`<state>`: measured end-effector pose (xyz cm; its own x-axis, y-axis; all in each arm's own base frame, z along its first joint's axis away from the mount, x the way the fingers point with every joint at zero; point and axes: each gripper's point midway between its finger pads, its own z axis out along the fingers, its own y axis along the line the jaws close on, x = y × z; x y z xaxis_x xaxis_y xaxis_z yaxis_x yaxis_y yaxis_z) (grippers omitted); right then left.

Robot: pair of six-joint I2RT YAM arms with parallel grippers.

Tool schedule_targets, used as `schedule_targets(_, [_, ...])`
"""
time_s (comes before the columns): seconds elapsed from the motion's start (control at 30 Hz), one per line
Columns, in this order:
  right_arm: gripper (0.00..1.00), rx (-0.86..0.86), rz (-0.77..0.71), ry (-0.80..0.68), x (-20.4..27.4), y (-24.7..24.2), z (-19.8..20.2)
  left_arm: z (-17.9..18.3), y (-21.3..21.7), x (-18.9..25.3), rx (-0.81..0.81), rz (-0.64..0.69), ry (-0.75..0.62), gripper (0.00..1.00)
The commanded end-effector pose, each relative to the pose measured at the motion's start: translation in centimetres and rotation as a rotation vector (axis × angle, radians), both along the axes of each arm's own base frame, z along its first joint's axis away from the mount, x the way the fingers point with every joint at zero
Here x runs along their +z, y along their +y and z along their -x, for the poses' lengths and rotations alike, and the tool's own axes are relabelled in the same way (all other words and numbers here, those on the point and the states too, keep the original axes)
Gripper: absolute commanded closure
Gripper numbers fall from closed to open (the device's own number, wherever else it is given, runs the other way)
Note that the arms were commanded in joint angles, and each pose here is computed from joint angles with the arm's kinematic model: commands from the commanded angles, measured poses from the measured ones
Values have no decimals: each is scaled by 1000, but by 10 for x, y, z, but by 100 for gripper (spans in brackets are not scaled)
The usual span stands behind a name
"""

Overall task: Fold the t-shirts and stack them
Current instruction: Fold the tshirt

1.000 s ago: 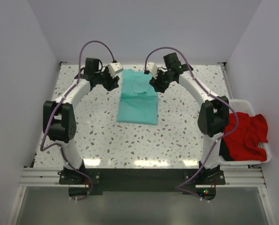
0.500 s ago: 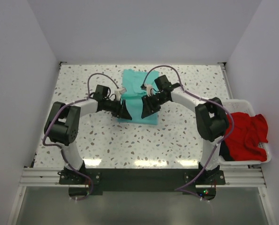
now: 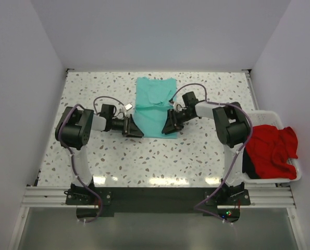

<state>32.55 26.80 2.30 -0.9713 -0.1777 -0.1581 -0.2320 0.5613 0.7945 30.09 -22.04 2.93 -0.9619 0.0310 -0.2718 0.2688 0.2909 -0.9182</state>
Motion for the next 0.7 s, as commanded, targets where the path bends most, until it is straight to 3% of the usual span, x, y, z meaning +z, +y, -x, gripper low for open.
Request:
schedule_targets(0.0, [61, -14, 111, 41, -38, -28, 11, 7, 22, -43, 103, -94, 66, 43])
schedule_targets(0.23, [62, 89, 124, -17, -17, -39, 26, 26, 25, -34, 79, -78, 66, 44])
schedule_targets(0.33, [62, 154, 100, -99, 12, -41, 27, 27, 23, -4, 31, -39, -35, 46])
schedule_targets(0.47, [61, 186, 41, -257, 67, -35, 12, 12, 25, 49, -19, -49, -288, 48])
schedule_targets(0.6, [61, 159, 89, -399, 86, -34, -22, -47, 31, 74, 75, -181, -484, 54])
schedule_targets(0.67, [61, 137, 159, -484, 87, -39, -48, -69, 33, 71, 92, -234, -537, 52])
